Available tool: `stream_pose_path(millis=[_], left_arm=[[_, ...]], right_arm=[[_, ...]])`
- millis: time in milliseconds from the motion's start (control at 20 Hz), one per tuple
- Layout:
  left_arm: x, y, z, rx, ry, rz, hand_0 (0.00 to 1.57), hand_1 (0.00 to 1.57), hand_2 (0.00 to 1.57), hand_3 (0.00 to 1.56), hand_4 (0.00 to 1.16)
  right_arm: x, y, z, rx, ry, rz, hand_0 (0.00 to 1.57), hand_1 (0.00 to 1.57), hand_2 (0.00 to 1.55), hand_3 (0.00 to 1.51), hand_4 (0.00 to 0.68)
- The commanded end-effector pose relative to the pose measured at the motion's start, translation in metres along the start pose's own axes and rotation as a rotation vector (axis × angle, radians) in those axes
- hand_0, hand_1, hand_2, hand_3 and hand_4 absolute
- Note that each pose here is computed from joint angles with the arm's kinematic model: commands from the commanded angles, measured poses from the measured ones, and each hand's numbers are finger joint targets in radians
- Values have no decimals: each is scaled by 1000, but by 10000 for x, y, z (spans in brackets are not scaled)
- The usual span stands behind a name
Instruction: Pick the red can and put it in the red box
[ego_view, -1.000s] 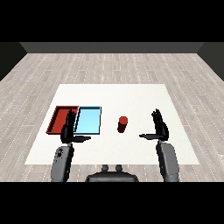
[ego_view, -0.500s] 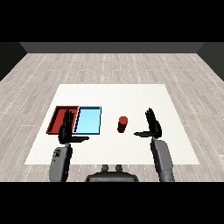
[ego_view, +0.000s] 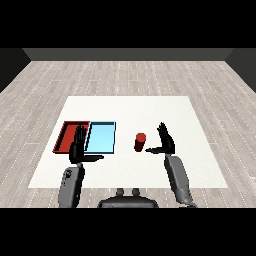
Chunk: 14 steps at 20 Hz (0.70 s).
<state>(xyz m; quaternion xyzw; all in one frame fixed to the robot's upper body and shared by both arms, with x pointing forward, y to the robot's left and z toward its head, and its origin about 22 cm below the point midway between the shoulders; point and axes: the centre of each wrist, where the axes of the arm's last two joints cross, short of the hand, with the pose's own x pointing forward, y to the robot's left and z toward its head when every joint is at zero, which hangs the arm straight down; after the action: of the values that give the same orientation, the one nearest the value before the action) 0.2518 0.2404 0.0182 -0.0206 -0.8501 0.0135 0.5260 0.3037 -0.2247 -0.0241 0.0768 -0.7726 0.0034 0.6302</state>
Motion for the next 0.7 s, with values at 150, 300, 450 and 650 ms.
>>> stream_pose_path(millis=[150,300,450,650], left_arm=[[-42,116,41,6,-14,8,0,0,0,0,0],[49,-29,60,4,-2,6,0,0,0,0,0],[91,59,75,14,0,1,0,0,0,0,0],[-70,-1,172,24,4,33,0,0,0,0,0]], right_arm=[[-163,169,-149,28,38,-37,0,0,0,0,0],[-335,416,-21,32,57,-83,0,0,0,0,0],[-188,210,-163,30,52,-89,0,0,0,0,0],[-406,275,-182,31,73,-105,0,0,0,0,0]])
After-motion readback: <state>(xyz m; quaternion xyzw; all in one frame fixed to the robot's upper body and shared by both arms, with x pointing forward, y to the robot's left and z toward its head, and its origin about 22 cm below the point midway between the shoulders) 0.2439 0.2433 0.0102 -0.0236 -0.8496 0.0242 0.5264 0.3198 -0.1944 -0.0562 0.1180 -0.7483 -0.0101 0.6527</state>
